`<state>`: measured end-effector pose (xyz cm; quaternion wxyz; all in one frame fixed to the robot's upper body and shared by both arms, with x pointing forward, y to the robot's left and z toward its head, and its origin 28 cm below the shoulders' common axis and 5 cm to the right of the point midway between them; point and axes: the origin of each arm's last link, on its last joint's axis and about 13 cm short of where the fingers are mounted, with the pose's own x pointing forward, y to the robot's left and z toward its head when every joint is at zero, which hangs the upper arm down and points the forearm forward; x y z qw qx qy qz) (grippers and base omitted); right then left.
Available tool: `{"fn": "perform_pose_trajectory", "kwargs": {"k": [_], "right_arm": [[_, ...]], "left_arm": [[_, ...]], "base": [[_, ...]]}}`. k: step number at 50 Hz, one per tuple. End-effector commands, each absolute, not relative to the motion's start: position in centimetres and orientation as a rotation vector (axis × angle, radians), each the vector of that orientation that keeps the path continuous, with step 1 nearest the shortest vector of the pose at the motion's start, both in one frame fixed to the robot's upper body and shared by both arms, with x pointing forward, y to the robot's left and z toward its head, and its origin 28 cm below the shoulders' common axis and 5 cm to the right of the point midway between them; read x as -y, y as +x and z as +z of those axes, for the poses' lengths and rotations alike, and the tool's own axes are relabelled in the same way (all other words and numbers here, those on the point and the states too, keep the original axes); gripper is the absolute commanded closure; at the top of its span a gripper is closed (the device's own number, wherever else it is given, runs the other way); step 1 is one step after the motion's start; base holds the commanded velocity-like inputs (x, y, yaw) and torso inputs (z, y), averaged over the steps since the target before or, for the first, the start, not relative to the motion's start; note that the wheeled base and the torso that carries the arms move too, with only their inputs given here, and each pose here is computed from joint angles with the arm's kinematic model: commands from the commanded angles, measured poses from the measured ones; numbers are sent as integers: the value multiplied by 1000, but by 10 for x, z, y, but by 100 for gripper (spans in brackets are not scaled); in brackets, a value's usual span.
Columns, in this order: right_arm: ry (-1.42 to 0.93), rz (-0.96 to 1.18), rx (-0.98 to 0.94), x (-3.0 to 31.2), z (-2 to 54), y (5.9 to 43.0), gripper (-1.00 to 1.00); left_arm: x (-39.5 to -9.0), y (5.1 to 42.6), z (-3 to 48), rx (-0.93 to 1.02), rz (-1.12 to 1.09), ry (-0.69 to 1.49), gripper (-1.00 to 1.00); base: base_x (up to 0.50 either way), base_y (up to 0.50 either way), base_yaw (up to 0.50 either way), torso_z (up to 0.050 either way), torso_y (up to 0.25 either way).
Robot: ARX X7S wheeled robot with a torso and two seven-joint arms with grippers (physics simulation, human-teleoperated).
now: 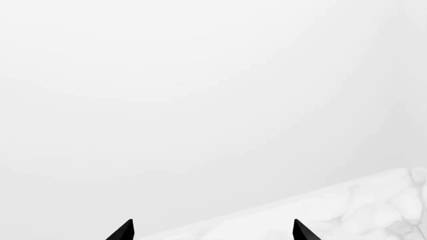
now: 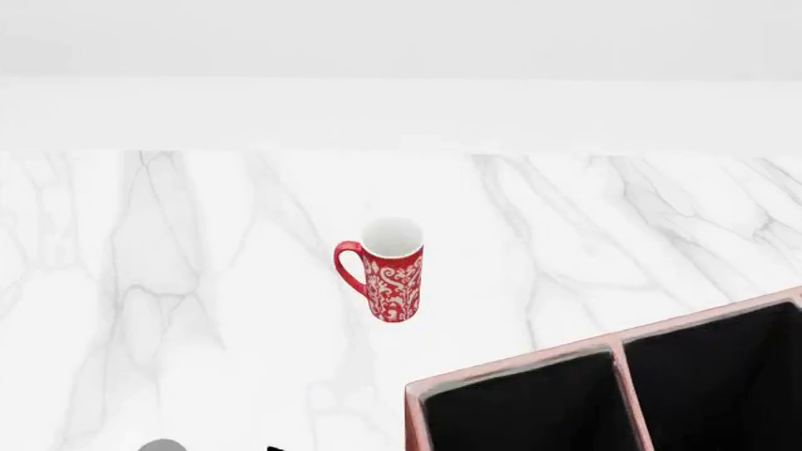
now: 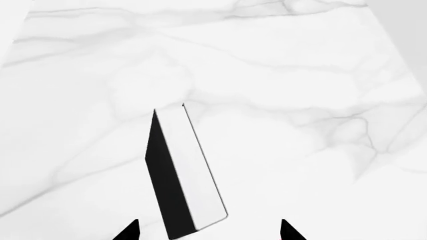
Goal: Pick up the book and place it in the right compartment of the caddy.
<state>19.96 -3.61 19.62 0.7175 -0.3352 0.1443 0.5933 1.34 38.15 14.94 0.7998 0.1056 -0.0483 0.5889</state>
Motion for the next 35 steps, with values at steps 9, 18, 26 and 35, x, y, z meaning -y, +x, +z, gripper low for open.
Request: {"fn": "perform_pose_trajectory", "kwargs": {"k": [9,18,26,35], "right_arm": [[-703,1319,-388,22,164,227,-100],[-678,1337,-439,17,144,235,-100],[-651,1381,-465,10,129,239,-100],[-657,1446,-451,5,120,233,100]], "left_arm": [[-382,13,148,105,1262,225,-100],[-382,13,147,106,1261,227,-100],[-382,14,146,104,1256,232,-100],[-382,14,143,100,1254,233,-100]], "base": [[0,0,0,0,0],[0,0,0,0,0],[0,0,0,0,0],[0,0,0,0,0]]}}
